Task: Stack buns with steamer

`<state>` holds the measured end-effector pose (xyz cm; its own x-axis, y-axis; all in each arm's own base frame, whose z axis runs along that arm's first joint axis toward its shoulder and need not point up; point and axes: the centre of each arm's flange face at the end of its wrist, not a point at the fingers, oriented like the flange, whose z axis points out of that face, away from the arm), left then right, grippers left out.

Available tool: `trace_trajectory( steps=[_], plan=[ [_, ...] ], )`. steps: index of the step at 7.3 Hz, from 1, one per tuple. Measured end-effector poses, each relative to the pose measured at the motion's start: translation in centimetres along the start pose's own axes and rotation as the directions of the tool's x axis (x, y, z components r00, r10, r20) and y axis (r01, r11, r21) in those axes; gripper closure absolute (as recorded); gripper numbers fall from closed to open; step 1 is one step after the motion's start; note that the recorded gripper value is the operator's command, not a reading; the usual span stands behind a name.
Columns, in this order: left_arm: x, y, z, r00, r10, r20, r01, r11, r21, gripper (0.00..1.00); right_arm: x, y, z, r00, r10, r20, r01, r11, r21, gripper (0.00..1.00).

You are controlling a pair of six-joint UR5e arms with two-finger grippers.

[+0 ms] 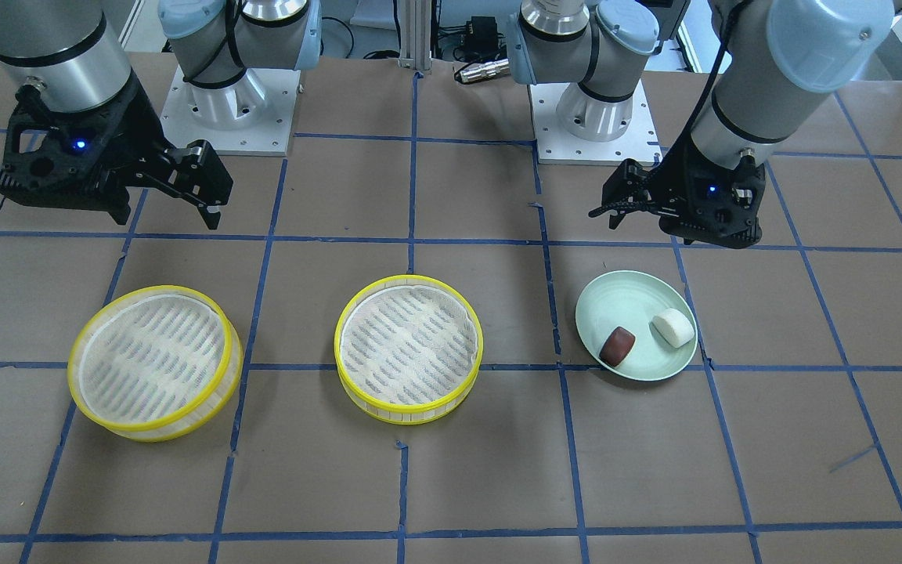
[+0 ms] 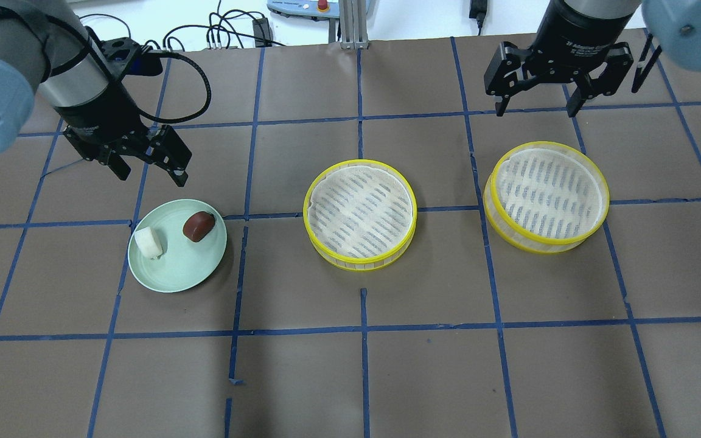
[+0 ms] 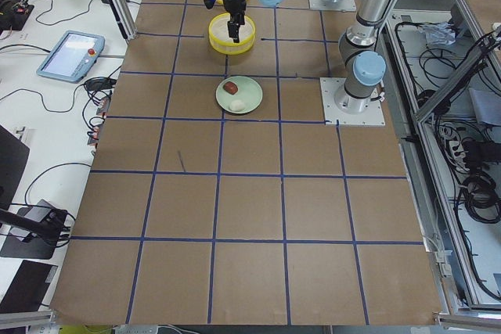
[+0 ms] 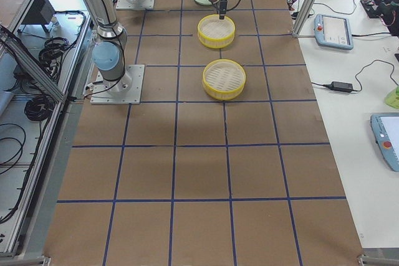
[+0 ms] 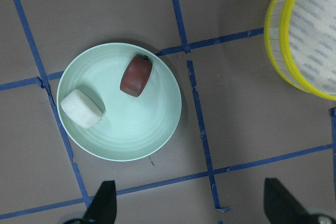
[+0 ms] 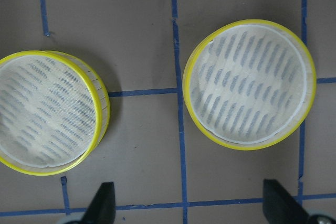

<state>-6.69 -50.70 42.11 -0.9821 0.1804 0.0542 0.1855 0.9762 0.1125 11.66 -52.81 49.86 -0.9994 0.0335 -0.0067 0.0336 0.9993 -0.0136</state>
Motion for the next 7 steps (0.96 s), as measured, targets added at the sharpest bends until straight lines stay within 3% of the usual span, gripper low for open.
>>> trace_trajectory(
  steps=[1,3,6,7],
  plan=[
    [-2.6,0.0,2.9,1.0,-0.028,-0.007,0.028,1.0,-0.004,0.03,3.4,-1.0,0.8,0.999,-0.032,0.0,0.032,0.999,-0.015,0.0],
    [-7.5,0.7,9.7,1.0,-0.016,-0.003,0.016,0.999,0.035,0.03,10.7,-2.7,5.4,0.997,-0.079,0.014,0.08,0.995,-0.066,0.0],
    [-11.7,-0.8,17.0,1.0,0.006,0.006,-0.006,0.999,0.046,0.05,17.4,-3.4,19.0,0.993,-0.116,-0.005,0.116,0.993,-0.02,0.0],
    [-12.6,-1.5,18.8,1.0,0.0,0.009,0.0,0.999,0.037,0.24,18.9,-3.3,22.9,0.991,-0.133,-0.014,0.133,0.991,0.001,0.01]
  ],
)
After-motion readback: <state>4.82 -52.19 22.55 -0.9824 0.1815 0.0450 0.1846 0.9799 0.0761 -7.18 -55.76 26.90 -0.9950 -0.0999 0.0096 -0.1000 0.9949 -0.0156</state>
